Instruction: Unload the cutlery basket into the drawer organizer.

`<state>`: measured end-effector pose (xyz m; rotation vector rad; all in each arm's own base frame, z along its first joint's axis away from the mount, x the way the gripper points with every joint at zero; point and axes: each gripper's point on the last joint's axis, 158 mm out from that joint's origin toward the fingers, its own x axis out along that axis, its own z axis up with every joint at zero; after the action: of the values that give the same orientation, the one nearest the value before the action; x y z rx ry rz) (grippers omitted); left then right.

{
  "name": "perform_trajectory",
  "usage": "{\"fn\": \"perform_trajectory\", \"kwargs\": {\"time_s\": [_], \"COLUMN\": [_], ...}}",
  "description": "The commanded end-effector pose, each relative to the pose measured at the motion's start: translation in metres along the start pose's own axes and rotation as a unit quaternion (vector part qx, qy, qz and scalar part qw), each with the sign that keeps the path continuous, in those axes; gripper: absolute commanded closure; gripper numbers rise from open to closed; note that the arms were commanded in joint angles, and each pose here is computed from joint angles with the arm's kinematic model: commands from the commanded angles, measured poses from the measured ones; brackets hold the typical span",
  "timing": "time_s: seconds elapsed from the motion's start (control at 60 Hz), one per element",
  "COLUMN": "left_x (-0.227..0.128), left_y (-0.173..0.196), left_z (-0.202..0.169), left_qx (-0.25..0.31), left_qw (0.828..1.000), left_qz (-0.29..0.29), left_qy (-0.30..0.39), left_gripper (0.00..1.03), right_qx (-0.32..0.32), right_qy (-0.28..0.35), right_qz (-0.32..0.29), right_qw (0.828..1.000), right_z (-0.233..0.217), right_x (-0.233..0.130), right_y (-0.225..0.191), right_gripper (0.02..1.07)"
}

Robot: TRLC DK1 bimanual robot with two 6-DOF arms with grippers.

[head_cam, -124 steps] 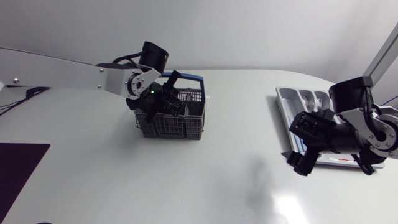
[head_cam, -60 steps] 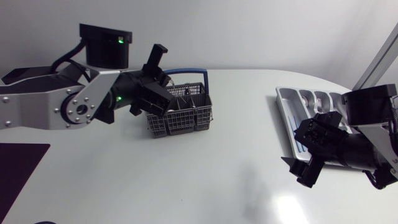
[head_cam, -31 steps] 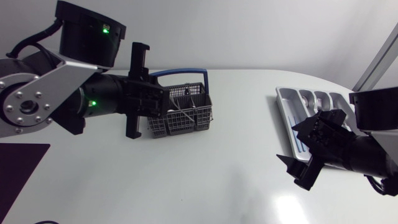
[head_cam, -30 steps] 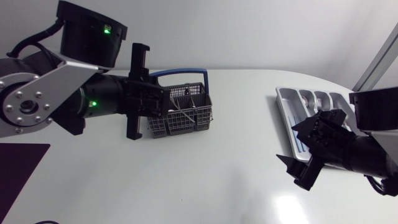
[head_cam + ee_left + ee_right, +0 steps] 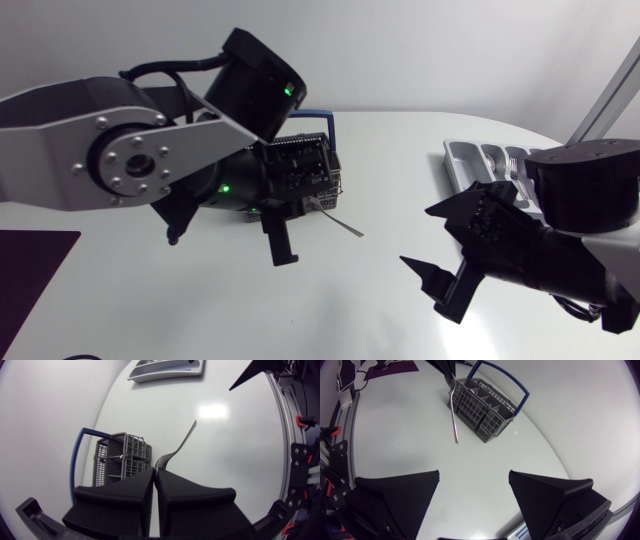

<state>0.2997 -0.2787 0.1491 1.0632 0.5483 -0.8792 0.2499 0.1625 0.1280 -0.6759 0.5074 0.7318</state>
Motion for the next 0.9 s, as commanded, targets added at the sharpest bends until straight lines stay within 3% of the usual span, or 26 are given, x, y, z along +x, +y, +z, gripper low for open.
{"fn": "perform_trajectory", "kwargs": {"time_s": [0.0, 0.283, 0.683, 0.767, 0.883], "left_x": [0.002, 0.009, 0.014, 0.013, 0.012], "left_y": [-0.001, -0.018, -0.028, -0.029, -0.031], "left_z": [0.017, 0.037, 0.042, 0.041, 0.042], "left_qx": [-0.062, -0.180, -0.261, -0.267, -0.276], "left_qw": [0.998, 0.978, 0.945, 0.942, 0.937], "left_qz": [-0.018, -0.109, -0.197, -0.202, -0.212], "left_qy": [-0.006, 0.002, 0.031, 0.034, 0.034], "left_gripper": [1.00, 1.00, 1.00, 1.00, 1.00], "right_qx": [0.016, -0.007, -0.082, -0.095, -0.108], "right_qy": [-0.014, -0.035, -0.042, -0.037, -0.027], "right_qz": [0.001, 0.002, -0.045, -0.057, -0.069], "right_qw": [1.000, 0.999, 0.995, 0.993, 0.991], "right_z": [0.014, 0.032, 0.049, 0.049, 0.047], "right_x": [0.001, 0.012, 0.032, 0.034, 0.039], "right_y": [0.004, 0.028, 0.034, 0.033, 0.031], "right_gripper": [0.10, 0.17, 0.65, 0.71, 0.71]}}
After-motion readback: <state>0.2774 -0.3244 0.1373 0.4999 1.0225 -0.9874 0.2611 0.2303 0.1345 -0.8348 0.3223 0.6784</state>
